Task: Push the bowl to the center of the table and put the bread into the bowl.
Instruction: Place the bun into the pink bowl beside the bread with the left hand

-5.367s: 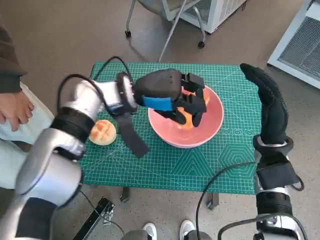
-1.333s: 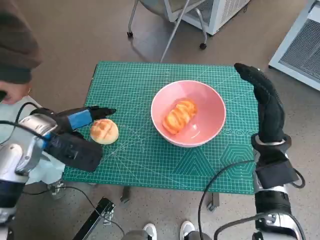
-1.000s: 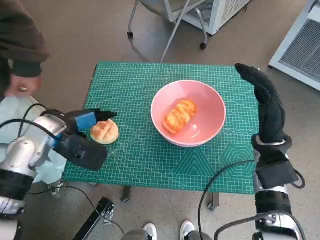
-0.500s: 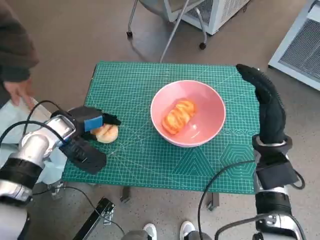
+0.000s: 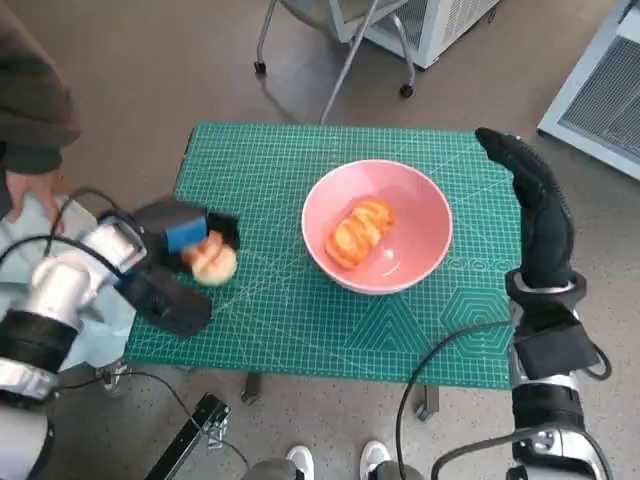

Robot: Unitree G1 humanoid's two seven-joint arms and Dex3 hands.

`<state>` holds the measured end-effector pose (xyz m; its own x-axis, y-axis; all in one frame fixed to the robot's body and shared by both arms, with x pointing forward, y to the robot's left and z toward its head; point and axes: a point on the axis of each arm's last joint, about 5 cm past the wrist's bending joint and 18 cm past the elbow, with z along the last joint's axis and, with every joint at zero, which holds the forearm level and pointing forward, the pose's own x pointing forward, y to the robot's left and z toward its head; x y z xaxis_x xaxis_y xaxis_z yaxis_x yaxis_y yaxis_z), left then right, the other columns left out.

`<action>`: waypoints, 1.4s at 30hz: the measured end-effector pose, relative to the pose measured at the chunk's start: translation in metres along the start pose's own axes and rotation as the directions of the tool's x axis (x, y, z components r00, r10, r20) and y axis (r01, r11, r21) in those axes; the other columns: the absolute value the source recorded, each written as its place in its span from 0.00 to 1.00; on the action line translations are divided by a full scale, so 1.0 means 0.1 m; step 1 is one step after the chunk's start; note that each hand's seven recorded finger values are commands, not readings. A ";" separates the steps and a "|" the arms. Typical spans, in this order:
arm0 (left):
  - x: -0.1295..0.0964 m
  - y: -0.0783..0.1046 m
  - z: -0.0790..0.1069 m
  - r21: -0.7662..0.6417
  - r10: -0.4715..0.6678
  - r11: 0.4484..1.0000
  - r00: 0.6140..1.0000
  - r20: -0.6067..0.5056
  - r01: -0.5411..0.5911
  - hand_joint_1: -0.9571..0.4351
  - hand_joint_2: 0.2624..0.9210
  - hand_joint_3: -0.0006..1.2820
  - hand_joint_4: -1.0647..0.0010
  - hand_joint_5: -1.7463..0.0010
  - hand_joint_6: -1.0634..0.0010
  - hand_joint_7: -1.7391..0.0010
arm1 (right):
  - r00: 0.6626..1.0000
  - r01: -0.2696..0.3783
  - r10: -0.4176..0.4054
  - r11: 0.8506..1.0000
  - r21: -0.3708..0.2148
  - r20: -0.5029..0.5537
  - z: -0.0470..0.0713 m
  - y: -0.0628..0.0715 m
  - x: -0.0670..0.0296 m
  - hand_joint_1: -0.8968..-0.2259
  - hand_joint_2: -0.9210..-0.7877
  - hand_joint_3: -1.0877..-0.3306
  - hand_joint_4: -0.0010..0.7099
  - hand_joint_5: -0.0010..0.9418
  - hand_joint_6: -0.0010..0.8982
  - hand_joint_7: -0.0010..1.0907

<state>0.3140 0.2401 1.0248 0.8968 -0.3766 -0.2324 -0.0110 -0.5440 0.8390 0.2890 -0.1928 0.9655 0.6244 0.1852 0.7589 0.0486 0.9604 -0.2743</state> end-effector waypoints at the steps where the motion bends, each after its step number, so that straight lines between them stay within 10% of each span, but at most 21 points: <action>1: -0.01 0.05 -0.03 -0.016 0.030 0.999 0.999 -0.010 -0.030 0.69 0.97 0.06 0.35 0.34 0.36 0.35 | 1.000 0.000 0.000 1.000 0.000 0.000 0.00 0.00 -0.001 0.49 0.00 0.45 0.49 0.00 0.07 0.74; 20: -0.17 0.87 -0.19 -0.082 0.449 0.890 0.893 -0.020 -0.449 0.69 1.00 0.02 0.32 0.46 0.32 0.29 | 1.000 -0.003 0.003 1.000 -0.010 0.009 0.01 -0.02 0.005 0.51 0.00 0.45 0.49 0.00 0.07 0.74; 33: 0.01 1.33 0.16 -0.144 0.590 0.807 0.797 0.133 -0.573 0.69 0.96 0.00 0.26 0.48 0.24 0.36 | 1.000 -0.005 0.005 1.000 -0.015 0.011 0.02 -0.03 0.002 0.50 0.00 0.45 0.50 0.00 0.07 0.74; 42: 0.39 1.34 0.50 -0.133 0.581 0.813 0.771 0.261 -0.567 0.69 0.99 0.02 0.36 0.42 0.29 0.32 | 1.000 -0.004 0.004 1.000 -0.018 0.015 0.02 -0.04 -0.006 0.49 0.00 0.46 0.50 0.00 0.07 0.73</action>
<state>0.3256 0.1155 1.1036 0.5696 -0.8019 0.1800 -0.4590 -0.1287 0.8791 0.2866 -0.1966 0.9676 0.6126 0.1922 0.7667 0.0600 0.9559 -0.2876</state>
